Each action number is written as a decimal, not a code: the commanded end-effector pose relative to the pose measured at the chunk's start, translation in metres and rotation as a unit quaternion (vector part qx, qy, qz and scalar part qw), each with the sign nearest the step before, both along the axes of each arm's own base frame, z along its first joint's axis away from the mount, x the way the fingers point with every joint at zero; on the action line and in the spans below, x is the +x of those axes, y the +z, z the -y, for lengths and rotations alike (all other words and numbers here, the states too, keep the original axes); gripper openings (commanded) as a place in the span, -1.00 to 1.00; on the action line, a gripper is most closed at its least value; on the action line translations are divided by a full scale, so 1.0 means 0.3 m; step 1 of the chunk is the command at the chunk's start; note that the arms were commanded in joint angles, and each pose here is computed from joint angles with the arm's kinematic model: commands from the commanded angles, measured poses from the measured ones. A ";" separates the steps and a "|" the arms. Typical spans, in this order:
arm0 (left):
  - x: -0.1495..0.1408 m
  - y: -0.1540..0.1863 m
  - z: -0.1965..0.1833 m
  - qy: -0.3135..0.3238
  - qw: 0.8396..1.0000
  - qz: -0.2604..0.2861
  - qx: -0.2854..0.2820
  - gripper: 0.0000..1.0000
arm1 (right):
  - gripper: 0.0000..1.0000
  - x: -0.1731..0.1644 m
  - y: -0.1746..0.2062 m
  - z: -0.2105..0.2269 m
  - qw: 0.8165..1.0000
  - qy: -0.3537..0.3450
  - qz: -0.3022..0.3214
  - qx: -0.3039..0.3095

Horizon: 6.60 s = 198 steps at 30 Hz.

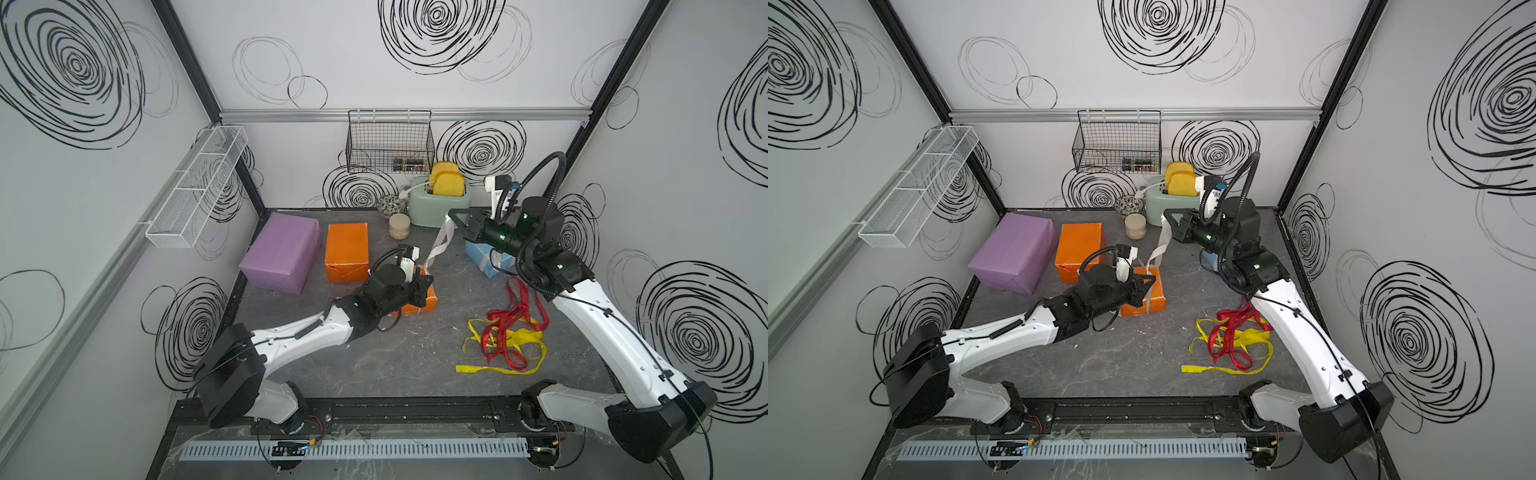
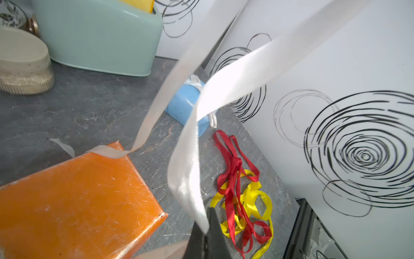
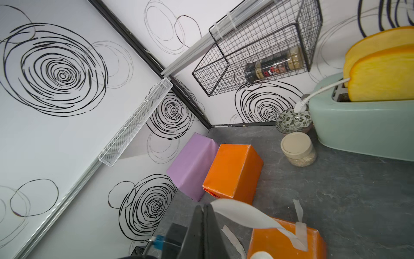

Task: Untie the ribbon bows on the gift boxes
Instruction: Pull the ribbon from the gift box, then place the ribbon at the center of the board.

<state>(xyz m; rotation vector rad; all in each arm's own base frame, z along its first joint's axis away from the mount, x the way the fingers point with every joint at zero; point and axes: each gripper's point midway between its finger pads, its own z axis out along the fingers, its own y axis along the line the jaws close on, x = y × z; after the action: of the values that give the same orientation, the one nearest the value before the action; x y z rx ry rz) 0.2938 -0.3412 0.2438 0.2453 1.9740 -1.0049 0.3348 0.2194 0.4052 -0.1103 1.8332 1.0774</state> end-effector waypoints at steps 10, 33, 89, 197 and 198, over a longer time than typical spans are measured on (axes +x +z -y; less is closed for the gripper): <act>-0.061 0.603 -0.103 0.020 0.988 0.120 -0.099 -1.00 | -1.00 0.034 -0.090 0.065 0.999 -0.033 -0.014 -0.005; -0.241 1.064 0.030 -0.081 0.967 0.173 -0.169 -1.00 | -1.00 0.009 -0.028 0.093 0.999 -0.038 0.003 0.007; 0.128 0.044 0.146 -0.137 0.957 0.220 0.127 0.93 | -1.00 -0.108 0.044 0.222 0.997 -0.056 0.043 0.035; -0.387 0.261 0.725 -0.310 0.927 0.015 -0.209 -1.00 | -1.00 -0.182 -0.288 0.738 0.894 -0.433 -0.059 -0.094; -0.379 0.219 0.730 -0.304 0.930 0.004 -0.204 -1.00 | -1.00 -0.184 -0.352 0.744 0.891 -0.437 -0.077 -0.095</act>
<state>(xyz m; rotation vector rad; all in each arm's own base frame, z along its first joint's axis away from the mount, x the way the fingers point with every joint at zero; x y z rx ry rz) 0.1850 -0.5582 0.2901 0.7314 1.7414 -1.6214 0.2843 0.0006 0.3105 0.5612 1.8554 0.2162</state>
